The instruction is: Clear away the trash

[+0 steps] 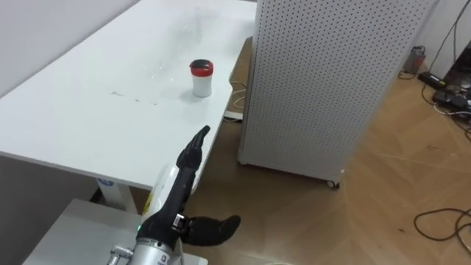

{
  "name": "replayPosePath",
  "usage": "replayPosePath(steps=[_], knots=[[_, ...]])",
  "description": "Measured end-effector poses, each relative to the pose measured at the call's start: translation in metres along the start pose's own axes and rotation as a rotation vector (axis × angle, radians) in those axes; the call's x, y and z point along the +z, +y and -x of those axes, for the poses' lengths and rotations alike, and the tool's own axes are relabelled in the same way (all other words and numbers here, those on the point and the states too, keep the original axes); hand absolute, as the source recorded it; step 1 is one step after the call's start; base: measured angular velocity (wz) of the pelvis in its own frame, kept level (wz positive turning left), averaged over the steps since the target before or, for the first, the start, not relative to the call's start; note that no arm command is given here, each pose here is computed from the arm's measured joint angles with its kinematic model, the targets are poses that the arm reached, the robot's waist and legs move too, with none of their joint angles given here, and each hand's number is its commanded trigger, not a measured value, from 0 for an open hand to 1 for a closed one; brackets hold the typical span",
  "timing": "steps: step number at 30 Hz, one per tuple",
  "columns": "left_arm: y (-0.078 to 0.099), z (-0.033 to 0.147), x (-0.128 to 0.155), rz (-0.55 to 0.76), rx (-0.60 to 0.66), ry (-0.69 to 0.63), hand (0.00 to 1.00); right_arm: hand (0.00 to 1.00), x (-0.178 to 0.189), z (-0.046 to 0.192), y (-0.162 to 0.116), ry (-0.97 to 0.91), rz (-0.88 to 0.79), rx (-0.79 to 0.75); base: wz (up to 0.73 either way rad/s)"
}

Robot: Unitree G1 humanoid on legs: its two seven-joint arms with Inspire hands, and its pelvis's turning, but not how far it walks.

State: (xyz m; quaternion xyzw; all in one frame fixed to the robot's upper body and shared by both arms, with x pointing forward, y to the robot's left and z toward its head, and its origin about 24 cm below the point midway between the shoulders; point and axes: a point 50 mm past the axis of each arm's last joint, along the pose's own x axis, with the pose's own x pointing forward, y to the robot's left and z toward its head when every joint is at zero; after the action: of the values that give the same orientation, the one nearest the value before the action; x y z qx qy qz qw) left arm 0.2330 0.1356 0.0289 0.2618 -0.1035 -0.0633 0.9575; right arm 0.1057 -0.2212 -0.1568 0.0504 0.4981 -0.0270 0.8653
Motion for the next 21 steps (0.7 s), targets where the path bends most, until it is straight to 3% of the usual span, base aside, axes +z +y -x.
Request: replayPosePath(steps=[11, 21], knots=[[0.008, 0.002, -0.003, -0.026, 0.071, 0.009, 0.00, 1.00, -0.003, 0.001, 0.001, 0.006, -0.003, 0.019, -0.03], [0.017, 0.011, -0.021, 0.026, 0.146, 0.107, 0.00, 1.00, -0.011, 0.003, -0.004, 0.047, -0.007, -0.020, -0.24]])
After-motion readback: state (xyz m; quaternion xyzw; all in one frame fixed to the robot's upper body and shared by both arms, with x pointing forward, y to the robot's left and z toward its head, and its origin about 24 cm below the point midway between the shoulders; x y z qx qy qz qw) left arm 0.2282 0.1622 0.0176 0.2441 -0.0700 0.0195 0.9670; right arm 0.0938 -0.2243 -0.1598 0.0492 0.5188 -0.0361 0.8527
